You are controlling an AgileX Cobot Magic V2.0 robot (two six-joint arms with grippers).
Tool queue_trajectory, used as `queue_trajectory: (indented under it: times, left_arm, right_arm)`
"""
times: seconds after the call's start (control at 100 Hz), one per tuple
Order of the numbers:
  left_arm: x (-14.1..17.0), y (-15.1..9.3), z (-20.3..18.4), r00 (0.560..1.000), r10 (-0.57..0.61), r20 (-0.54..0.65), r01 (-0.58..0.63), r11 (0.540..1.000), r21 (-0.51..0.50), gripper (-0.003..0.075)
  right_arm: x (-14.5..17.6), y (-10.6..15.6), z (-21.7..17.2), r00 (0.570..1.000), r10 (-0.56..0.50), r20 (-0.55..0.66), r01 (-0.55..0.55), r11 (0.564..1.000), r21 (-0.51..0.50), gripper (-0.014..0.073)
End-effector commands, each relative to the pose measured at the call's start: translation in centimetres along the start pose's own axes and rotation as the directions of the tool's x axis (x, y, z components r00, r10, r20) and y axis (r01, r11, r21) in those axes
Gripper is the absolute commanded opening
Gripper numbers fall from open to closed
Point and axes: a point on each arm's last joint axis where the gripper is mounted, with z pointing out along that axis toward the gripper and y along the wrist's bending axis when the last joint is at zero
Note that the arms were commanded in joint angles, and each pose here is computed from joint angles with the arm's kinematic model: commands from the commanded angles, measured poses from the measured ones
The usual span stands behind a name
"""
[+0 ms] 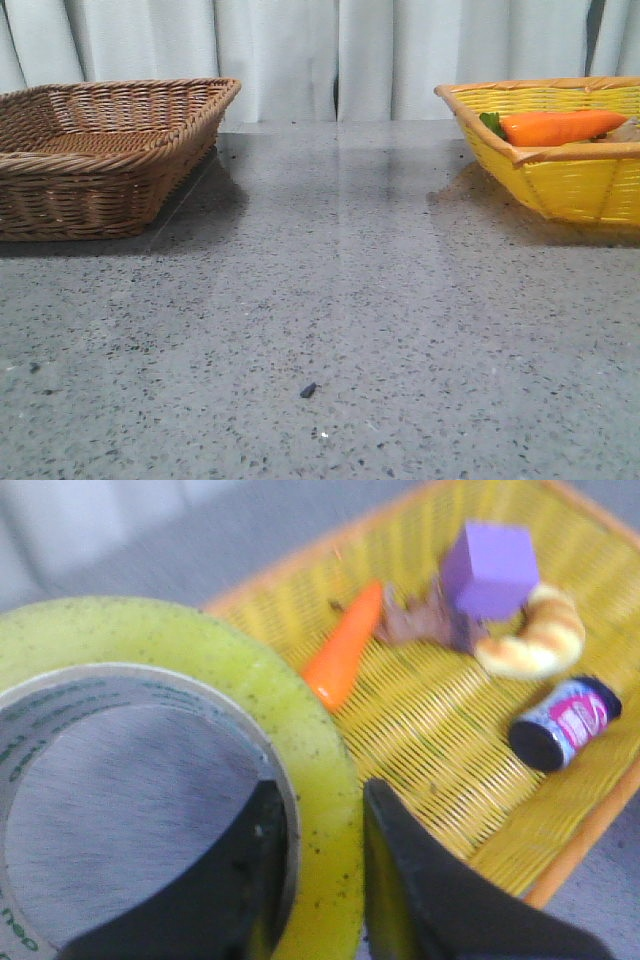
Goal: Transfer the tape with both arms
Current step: 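Lift the tape roll with the left gripper and place it in the brown basket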
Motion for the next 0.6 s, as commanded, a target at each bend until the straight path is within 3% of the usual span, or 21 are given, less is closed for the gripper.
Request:
queue_trajectory:
  times: [0.0, 0.27, 0.59]
  left_arm:
    - [-1.7, 0.8, -5.8, 0.991, 0.043, 0.125, -0.032, 0.995, -0.091, -0.002]
    - [2.1, 7.6, -5.3, 0.992, -0.104, -0.068, 0.086, 0.971, -0.223, -0.002]
    - [7.7, 11.2, -1.0, 0.97, -0.184, -0.157, 0.129, 0.942, -0.309, -0.0017]
  right_arm:
    - [-0.9, -0.1, -0.6, 0.997, -0.004, 0.08, 0.003, 1.0, 0.011, -0.0065]
    - [-0.8, 0.0, -0.6, 0.997, 0.005, 0.072, -0.005, 1.0, -0.005, -0.0065]
    - [-0.8, 0.1, -0.6, 0.998, 0.01, 0.07, -0.009, 1.0, -0.015, -0.0065]
